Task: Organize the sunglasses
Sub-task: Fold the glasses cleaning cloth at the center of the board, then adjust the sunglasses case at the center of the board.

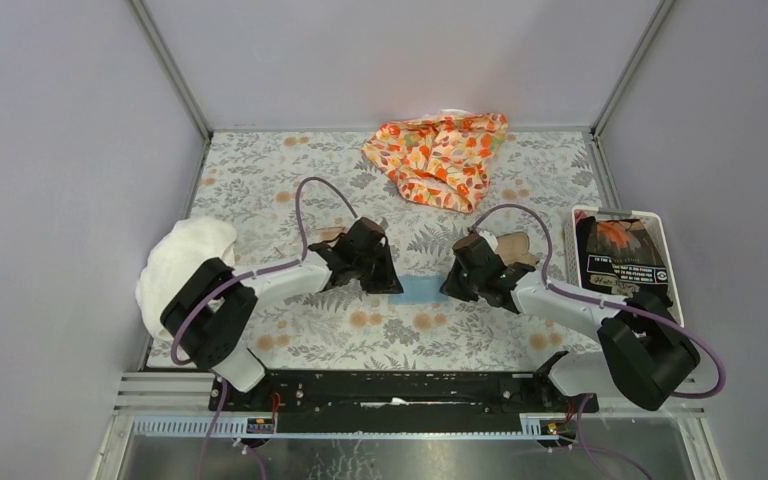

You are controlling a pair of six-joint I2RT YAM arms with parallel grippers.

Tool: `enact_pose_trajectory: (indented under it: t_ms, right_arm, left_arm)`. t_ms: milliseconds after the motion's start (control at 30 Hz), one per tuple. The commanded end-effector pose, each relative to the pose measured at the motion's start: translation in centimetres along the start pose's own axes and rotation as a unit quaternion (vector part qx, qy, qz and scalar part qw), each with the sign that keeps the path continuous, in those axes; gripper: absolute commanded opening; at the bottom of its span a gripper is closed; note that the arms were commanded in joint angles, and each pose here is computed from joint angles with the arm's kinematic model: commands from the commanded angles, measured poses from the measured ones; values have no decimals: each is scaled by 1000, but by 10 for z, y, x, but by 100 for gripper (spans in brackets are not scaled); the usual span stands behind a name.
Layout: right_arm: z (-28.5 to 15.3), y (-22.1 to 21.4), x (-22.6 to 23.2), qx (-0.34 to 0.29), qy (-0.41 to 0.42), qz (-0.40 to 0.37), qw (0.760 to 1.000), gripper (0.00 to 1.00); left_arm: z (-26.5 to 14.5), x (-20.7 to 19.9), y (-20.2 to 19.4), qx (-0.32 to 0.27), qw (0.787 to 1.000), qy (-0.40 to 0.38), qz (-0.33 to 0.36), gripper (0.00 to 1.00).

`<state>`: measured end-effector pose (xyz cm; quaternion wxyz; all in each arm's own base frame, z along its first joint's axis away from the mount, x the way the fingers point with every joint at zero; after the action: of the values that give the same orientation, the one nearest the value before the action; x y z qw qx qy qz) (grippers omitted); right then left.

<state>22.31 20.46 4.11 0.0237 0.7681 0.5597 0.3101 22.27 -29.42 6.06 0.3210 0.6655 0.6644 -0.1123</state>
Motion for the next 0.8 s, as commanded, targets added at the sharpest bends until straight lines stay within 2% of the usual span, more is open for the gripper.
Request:
enact_pose_trajectory:
  t_ms: [0, 200, 300, 400, 533, 633, 767]
  right_arm:
    - [2, 2, 6, -4, -1, -10, 1000, 0]
    - [18, -15, -20, 13, -39, -2, 999, 0]
    - [6, 1, -15, -11, -44, -24, 999, 1]
    - [-18, 40, -8, -78, -57, -53, 994, 9]
    - [-46, 95, -8, -148, -104, -94, 979, 27]
    - [-53, 117, -16, -152, -148, -130, 968, 40]
    - [-41, 125, -26, -121, -183, -155, 963, 44]
  left_arm:
    - [13, -2, 2, 1, 1000, -4, 2, 15]
    - [23, 18, 2, 3, 999, 41, 5, 15]
    - [12, 7, 11, -13, 999, 32, 16, 16]
    - [-1, 2, 22, -35, 998, 40, 25, 18]
    - [-17, -6, 33, -66, 997, 38, 28, 23]
    - [-29, -9, 42, -85, 995, 43, 36, 26]
    - [-41, -9, 54, -100, 992, 57, 48, 30]
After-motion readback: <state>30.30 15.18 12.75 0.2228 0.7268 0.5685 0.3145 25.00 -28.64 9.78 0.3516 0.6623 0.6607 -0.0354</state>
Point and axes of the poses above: each gripper's point midway between its finger pads, its own z axis out along the fingers, its own x axis along the line the jaws close on, y = z × x, the point moved 1 cm from there along -z, back along the fingers, and after that the axes turned 3 degrees about z, right-handed, at the moved point
